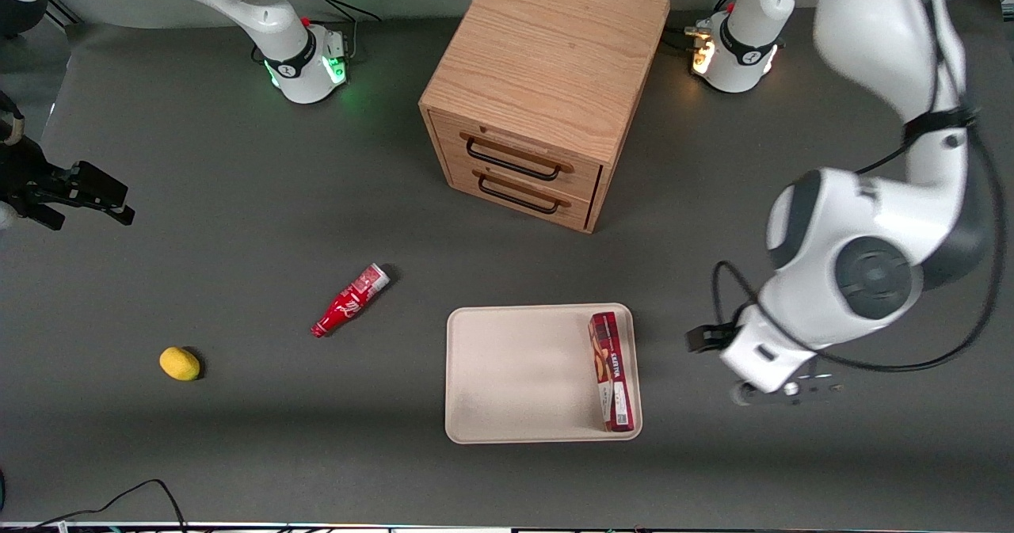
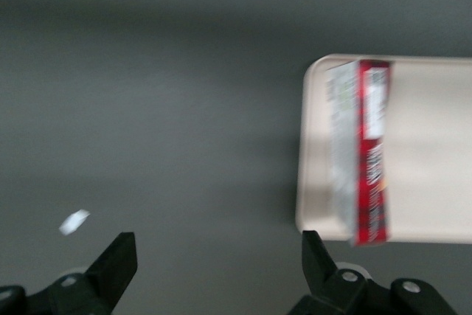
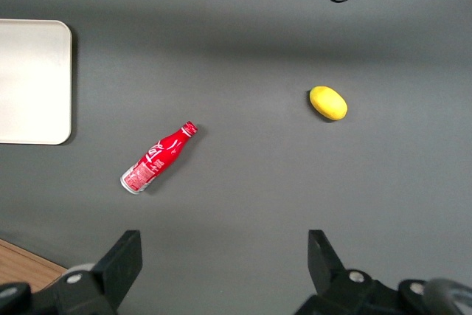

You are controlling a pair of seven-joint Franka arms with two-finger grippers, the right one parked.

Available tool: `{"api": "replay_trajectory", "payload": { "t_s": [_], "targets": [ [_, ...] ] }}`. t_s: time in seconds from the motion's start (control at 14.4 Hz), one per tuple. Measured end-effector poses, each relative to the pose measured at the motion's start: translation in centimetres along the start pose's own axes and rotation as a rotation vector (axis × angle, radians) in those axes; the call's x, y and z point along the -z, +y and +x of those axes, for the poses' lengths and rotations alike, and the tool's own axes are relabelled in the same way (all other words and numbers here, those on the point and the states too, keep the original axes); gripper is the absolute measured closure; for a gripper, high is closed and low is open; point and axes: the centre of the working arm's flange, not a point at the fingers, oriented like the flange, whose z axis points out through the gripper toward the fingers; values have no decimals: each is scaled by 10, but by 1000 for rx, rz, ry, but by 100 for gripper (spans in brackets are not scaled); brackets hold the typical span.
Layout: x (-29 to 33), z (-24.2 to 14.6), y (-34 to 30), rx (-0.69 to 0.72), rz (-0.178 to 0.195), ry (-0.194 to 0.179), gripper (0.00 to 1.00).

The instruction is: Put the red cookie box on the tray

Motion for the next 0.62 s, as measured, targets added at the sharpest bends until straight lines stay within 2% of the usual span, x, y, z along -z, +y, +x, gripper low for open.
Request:
{"api": "replay_trajectory", "payload": {
  "t_s": [0.28, 0.62],
  "targets": [
    [56, -34, -108, -7, 13, -71, 0],
    [100, -74, -191, 60, 10, -119, 0]
  ]
}}
